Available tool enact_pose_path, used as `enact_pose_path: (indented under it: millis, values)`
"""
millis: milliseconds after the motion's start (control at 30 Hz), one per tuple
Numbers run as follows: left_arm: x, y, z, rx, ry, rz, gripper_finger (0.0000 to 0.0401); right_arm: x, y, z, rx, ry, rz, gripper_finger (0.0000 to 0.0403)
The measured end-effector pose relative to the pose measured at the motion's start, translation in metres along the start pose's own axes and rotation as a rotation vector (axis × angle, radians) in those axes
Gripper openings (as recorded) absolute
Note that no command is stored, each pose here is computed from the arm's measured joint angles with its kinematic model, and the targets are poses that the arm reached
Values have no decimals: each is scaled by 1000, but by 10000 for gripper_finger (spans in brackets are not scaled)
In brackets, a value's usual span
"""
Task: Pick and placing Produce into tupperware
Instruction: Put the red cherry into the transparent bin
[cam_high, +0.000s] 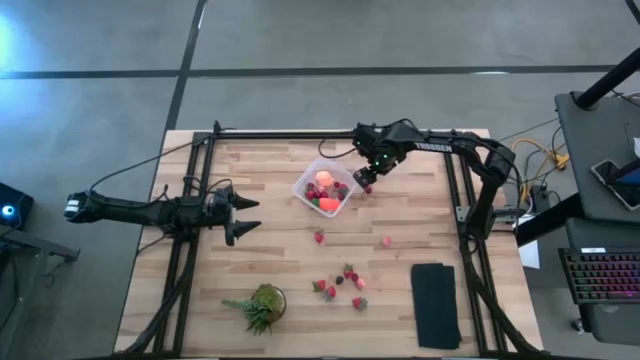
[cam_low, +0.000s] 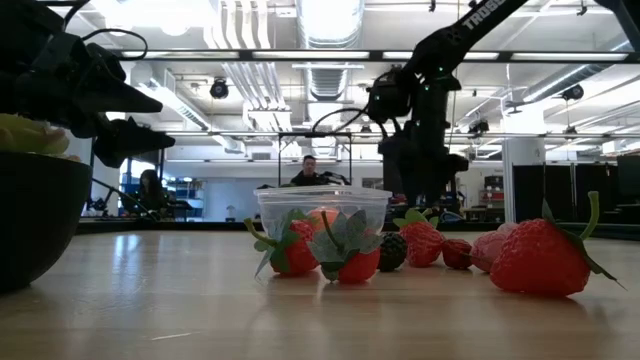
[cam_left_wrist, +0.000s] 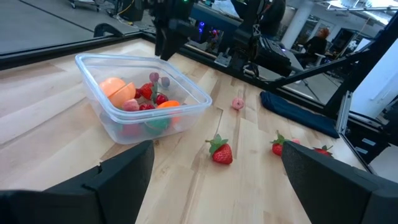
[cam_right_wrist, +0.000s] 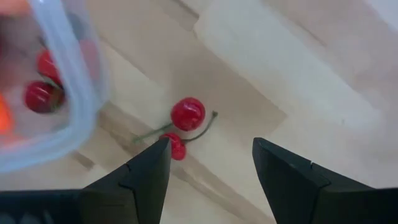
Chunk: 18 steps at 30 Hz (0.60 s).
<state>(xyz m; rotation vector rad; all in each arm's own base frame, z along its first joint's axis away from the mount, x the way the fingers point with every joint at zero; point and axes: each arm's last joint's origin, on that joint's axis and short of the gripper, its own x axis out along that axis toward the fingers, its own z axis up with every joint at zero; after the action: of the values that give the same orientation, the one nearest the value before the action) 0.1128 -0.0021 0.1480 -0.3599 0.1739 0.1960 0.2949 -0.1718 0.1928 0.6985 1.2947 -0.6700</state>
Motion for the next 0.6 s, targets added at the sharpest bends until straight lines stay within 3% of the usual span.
enact_pose_path:
  millis: [133,600]
  values:
    - [0,0,0,0,0,0,338,13,0,0,-36,44,6,219]
    - [0,0,0,0,1,0,338,31,5,5,17,70,53,219]
